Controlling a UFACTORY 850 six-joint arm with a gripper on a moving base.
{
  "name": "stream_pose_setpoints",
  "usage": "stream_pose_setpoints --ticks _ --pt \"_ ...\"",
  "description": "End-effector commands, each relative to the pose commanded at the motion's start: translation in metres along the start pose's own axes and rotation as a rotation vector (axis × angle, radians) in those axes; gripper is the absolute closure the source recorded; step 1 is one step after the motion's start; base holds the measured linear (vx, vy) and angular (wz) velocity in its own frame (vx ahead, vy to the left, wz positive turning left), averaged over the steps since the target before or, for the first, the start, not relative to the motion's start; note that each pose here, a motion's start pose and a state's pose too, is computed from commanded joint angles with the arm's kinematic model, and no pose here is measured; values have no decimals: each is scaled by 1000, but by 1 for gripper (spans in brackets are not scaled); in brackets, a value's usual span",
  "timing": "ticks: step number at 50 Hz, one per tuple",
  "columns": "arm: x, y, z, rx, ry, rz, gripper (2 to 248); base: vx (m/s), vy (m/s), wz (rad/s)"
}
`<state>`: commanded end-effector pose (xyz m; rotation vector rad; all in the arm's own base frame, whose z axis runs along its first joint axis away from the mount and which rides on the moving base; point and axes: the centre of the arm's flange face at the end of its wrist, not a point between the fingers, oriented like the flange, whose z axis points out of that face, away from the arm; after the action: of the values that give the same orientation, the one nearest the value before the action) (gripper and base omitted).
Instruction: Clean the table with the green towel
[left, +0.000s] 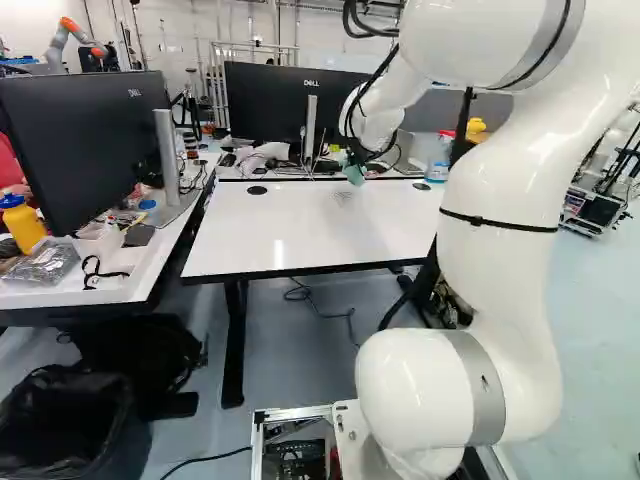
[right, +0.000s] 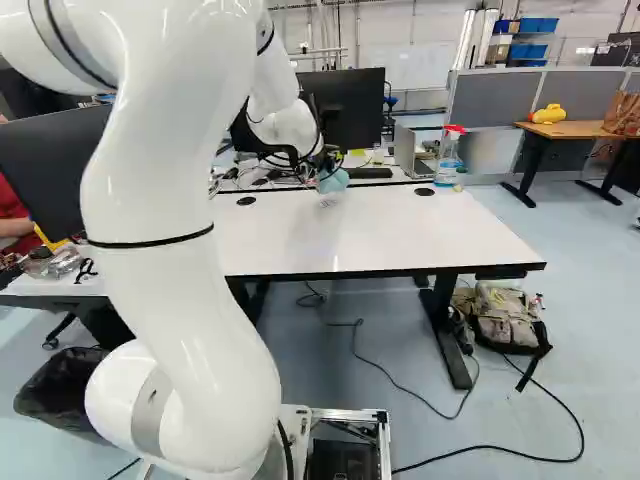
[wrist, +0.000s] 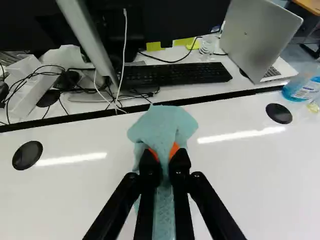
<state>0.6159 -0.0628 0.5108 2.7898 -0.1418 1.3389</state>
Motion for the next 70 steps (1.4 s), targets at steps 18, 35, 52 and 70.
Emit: stream_pose_setpoints --ticks 18,35,52,70 --pt "9 -19 27 22 1 -18 211 0 0 0" --pt "-4 -19 44 22 -30 -18 211 0 0 0" --pt "-18 -19 61 22 -62 -19 211 0 0 0" --pt "-32 -19 79 22 -94 -19 211 0 0 0"
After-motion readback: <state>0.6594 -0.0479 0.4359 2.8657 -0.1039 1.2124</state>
